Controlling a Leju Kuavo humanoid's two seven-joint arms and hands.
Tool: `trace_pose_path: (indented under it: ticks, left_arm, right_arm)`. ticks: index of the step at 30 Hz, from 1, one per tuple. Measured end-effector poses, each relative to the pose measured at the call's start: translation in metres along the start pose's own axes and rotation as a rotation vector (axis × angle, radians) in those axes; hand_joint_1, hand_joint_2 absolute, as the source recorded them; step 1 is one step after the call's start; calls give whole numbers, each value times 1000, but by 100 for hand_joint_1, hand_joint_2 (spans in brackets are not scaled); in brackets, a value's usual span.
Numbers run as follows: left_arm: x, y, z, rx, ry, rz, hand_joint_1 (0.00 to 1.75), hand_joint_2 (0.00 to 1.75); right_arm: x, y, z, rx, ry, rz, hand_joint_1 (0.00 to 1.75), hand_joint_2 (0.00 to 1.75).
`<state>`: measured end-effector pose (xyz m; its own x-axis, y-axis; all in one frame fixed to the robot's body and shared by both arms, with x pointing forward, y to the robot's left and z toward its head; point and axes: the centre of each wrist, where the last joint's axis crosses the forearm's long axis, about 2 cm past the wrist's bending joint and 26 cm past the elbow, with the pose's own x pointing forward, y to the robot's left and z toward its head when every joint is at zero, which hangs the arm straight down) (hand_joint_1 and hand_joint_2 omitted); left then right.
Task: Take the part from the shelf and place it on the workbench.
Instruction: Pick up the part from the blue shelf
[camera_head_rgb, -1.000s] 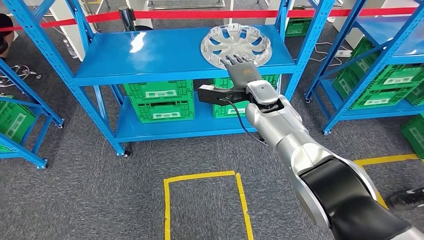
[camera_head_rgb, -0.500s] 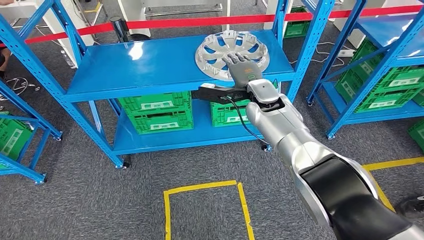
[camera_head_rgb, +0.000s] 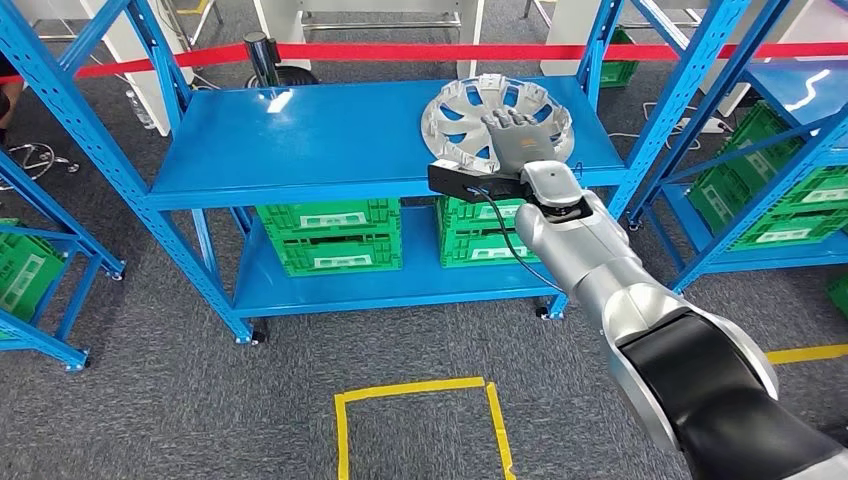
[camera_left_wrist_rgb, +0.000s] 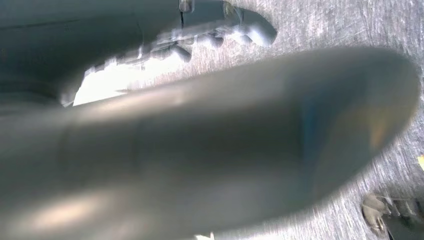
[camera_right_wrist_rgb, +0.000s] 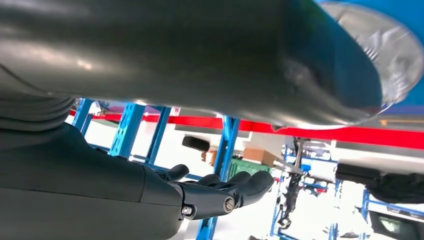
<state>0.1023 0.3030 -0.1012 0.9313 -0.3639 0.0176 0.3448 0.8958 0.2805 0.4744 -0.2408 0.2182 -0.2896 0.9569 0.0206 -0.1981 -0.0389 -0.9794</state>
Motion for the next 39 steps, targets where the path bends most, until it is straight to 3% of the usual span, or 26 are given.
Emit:
trace_pose_path:
  ticks: [5,14,39]
  left_arm:
    - [1,-1,0,-1,-3,1,0,0]
    - [1,1,0,3,-2,1,0,0]
    - [2,3,0,14,-4,8,0,0]
  right_arm:
    - [-20,2,4,8,49,0,0,0]
    - [-32,7,8,30,106,-10,0,0]
    - [-32,21,11,43,105,-21,0,0]
